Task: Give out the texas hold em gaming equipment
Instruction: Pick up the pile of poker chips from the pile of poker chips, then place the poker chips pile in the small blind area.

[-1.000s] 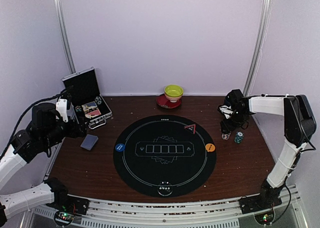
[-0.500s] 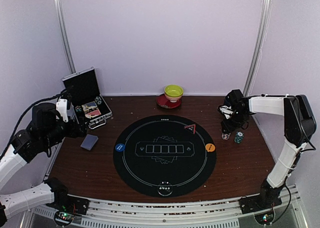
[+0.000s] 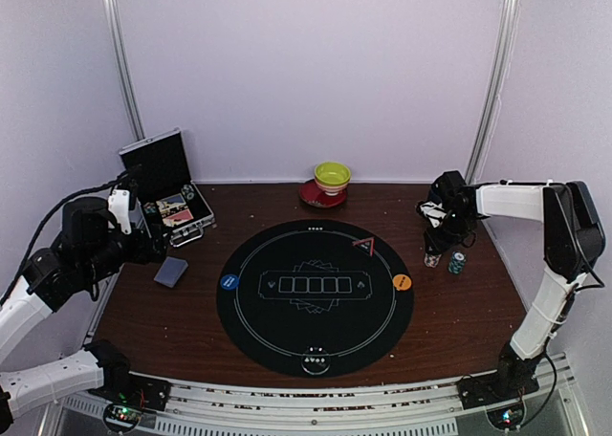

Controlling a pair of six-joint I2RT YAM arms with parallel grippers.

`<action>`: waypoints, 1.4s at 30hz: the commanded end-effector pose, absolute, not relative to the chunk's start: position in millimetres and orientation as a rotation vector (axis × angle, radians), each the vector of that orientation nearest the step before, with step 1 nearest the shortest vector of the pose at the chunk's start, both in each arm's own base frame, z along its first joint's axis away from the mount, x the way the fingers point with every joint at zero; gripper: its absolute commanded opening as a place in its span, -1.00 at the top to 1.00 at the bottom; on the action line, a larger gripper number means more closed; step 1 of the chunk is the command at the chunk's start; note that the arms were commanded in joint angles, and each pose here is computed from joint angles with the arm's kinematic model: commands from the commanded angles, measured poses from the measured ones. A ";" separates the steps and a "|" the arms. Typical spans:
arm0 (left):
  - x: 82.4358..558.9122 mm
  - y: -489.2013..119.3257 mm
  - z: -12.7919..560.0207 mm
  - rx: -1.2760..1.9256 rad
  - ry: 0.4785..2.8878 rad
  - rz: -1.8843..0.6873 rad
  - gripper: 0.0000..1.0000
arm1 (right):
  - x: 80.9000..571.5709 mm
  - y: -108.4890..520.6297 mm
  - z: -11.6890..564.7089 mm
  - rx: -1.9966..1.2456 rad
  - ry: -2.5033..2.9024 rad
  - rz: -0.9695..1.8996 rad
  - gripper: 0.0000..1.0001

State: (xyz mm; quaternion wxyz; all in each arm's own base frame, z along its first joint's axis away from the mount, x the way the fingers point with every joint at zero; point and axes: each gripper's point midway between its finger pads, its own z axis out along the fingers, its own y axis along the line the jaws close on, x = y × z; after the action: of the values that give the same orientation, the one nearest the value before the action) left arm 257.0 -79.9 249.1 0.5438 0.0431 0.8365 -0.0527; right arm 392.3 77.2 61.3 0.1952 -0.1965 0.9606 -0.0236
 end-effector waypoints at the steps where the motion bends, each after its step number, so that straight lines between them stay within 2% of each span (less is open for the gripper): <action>1: 261.7 -79.8 257.0 0.090 1.942 -0.132 -0.96 | 391.3 77.1 81.5 -0.531 2.650 -0.072 0.32; 11: 262.6 -75.8 258.3 0.071 1.939 -0.125 -0.96 | 395.3 87.9 117.2 -0.547 2.547 -0.020 0.34; 15: 263.3 -72.8 258.0 0.059 1.939 -0.119 -0.96 | 397.5 119.9 137.7 -0.622 2.474 0.008 0.34; 23: 264.4 -66.9 260.2 0.032 1.928 -0.113 -0.95 | 408.2 235.4 157.4 -0.864 2.373 0.055 0.35; 30: 265.5 -61.0 261.8 0.010 1.918 -0.106 -0.96 | 410.8 366.2 153.9 -1.090 2.276 0.102 0.35; 36: 264.7 -54.4 267.3 -0.016 1.896 -0.099 -0.96 | 397.0 465.3 134.2 -1.221 2.162 0.139 0.36; 42: 263.2 -51.1 270.6 -0.029 1.880 -0.098 -0.96 | 377.5 523.5 109.7 -1.250 2.053 0.177 0.36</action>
State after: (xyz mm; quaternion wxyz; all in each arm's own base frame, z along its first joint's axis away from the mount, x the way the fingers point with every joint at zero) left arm 260.6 -52.7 259.3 0.5666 -0.0038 0.8233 -0.0351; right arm 378.5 498.7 102.7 0.3191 -0.4902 0.8085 0.0652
